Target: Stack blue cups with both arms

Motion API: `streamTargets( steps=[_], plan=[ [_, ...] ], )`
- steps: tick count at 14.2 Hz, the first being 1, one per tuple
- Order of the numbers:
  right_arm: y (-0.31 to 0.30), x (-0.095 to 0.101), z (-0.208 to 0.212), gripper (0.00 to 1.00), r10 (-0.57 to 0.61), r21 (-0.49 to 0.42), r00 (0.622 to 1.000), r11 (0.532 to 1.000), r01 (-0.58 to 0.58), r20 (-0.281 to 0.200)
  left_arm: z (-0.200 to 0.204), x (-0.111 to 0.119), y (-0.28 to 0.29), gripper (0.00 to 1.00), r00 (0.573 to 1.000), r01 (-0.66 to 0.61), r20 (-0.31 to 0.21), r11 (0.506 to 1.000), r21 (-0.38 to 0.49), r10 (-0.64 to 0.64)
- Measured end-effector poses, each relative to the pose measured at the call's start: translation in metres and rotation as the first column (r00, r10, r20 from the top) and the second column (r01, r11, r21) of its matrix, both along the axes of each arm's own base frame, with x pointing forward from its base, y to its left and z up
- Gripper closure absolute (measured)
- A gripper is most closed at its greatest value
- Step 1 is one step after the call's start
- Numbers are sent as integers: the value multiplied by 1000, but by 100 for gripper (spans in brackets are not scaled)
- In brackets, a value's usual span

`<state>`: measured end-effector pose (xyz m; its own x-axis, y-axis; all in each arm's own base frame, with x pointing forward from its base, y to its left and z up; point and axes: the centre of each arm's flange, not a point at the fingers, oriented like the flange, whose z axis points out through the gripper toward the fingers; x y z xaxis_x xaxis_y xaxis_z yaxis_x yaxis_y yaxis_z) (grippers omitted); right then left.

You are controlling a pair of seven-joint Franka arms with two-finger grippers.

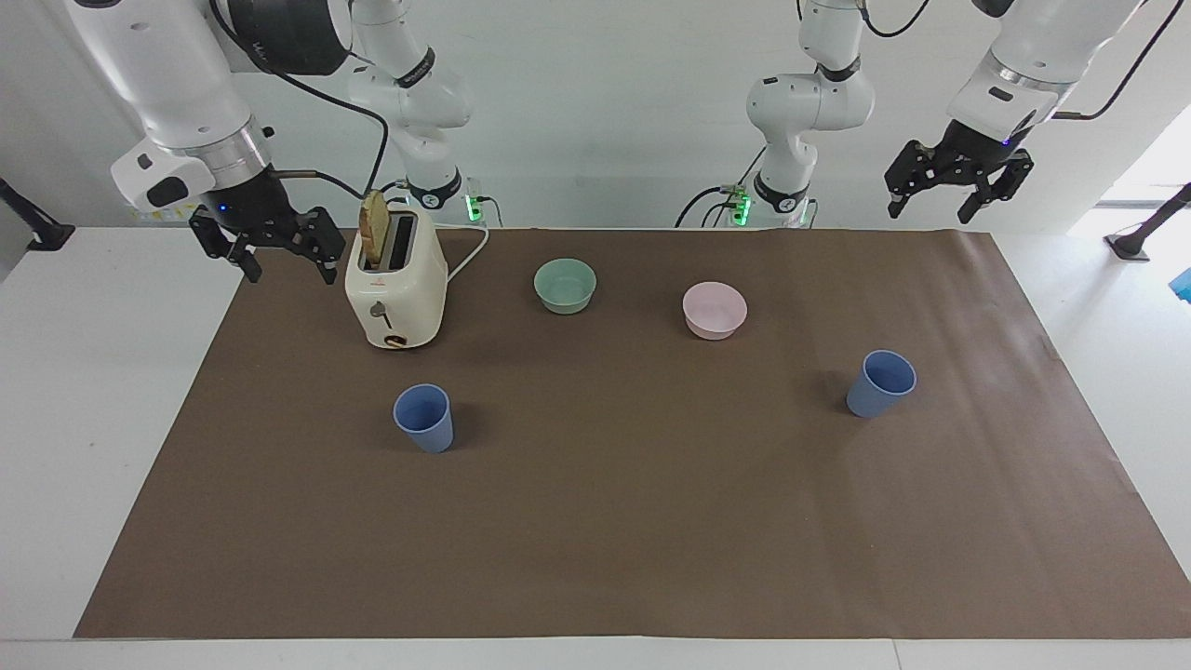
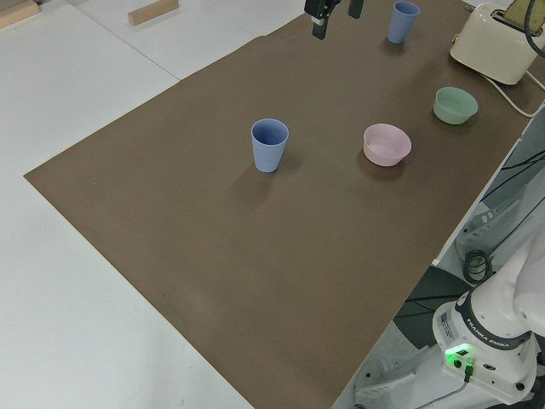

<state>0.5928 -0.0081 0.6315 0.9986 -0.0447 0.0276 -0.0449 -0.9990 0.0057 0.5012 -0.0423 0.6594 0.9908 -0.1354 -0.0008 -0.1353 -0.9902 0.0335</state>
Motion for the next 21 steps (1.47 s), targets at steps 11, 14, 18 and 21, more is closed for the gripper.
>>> streamTargets(
  steps=[11, 14, 18, 21],
  plan=[
    [0, 0, 0, 0, 0, 0, 1000, 1000, 0, 0, 0, 0, 0, 0, 1000, 0, 0, 1000, 0, 0],
    [0, 0, 0, 0, 0, 0, 1000, 1000, 0, 0, 0, 0, -1, 0, 1000, 2, 1, 1000, -1, -2],
    [0, 0, 0, 0, 1, 0, 1000, 1000, -1, 0, 1, 0, -5, 0, 1000, 12, 9, 1000, 0, -12],
    [0, 0, 0, 0, 1, 0, 1000, 1000, -1, 0, 2, 9, 5, 0, 999, -9, 51, 1000, -4, 9]
  ],
)
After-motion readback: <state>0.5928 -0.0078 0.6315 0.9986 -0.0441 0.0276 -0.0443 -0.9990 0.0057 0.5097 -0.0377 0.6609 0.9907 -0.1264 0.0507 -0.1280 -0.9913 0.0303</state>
